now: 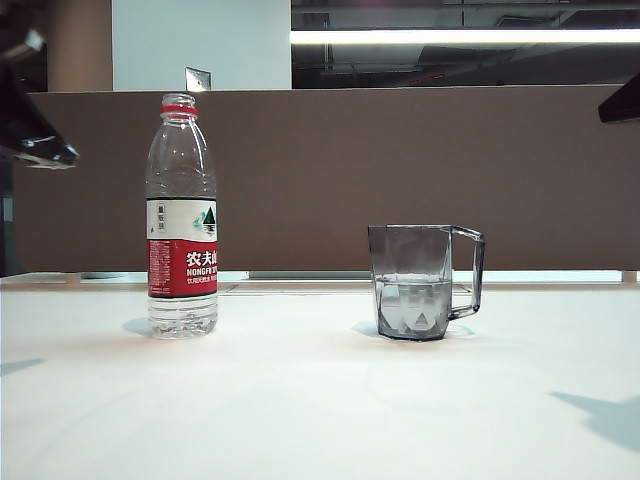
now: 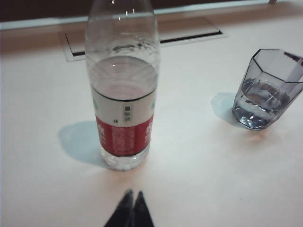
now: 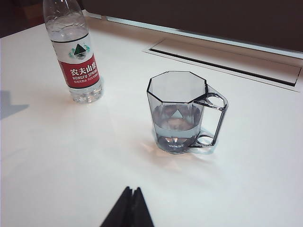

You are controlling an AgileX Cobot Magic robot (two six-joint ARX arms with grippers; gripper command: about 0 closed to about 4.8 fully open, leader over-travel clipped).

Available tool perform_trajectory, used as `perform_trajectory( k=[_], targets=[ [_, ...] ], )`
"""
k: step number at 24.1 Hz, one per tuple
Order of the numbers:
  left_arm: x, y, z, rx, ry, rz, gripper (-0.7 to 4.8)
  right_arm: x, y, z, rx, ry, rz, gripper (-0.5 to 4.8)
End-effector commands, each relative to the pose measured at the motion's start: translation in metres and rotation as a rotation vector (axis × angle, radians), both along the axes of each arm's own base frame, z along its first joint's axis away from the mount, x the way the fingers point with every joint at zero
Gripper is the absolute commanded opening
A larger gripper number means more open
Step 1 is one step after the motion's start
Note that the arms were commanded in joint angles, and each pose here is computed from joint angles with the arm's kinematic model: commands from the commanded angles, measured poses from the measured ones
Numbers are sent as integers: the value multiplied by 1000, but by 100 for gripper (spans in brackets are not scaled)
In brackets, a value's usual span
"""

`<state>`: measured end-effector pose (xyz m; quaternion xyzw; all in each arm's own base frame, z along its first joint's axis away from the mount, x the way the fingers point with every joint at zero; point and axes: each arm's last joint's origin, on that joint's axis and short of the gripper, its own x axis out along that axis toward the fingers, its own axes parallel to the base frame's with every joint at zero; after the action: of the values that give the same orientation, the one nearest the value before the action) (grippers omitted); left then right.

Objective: Pick up the mineral water bottle with the left hand on the table and pour water into the mug until it's half full.

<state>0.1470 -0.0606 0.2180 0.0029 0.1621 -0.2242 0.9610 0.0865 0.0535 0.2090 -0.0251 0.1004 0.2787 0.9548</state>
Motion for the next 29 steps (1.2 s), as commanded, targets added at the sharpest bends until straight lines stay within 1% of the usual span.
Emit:
perform_trajectory(
  k=[1, 3, 8, 10, 12, 18, 22, 29],
  targets=[
    [-11, 4, -3, -24, -45, -3, -6, 0, 0, 2, 10, -14, 1, -1],
    [-18, 7, -6, -38, -74, -3, -6, 0, 0, 2, 10, -14, 1, -1],
    [-33, 13, -9, -107, -138, 7, -6, 0, 0, 2, 10, -15, 1, -1],
    [-41, 16, -9, -129, -197, 6, -6, 0, 0, 2, 10, -15, 1, -1],
    [-45, 18, -9, -141, -226, 6, -6, 0, 0, 2, 10, -15, 1, -1],
    [-46, 19, -10, -140, -237, 15, -6, 0, 0, 2, 10, -15, 1, -1],
    [-42, 28, -19, -122, -218, 101, -6, 0, 0, 2, 10, -15, 1, -1],
    [-39, 40, -20, -109, -226, 217, -6, 0, 0, 2, 10, -15, 0, -1]
  ],
)
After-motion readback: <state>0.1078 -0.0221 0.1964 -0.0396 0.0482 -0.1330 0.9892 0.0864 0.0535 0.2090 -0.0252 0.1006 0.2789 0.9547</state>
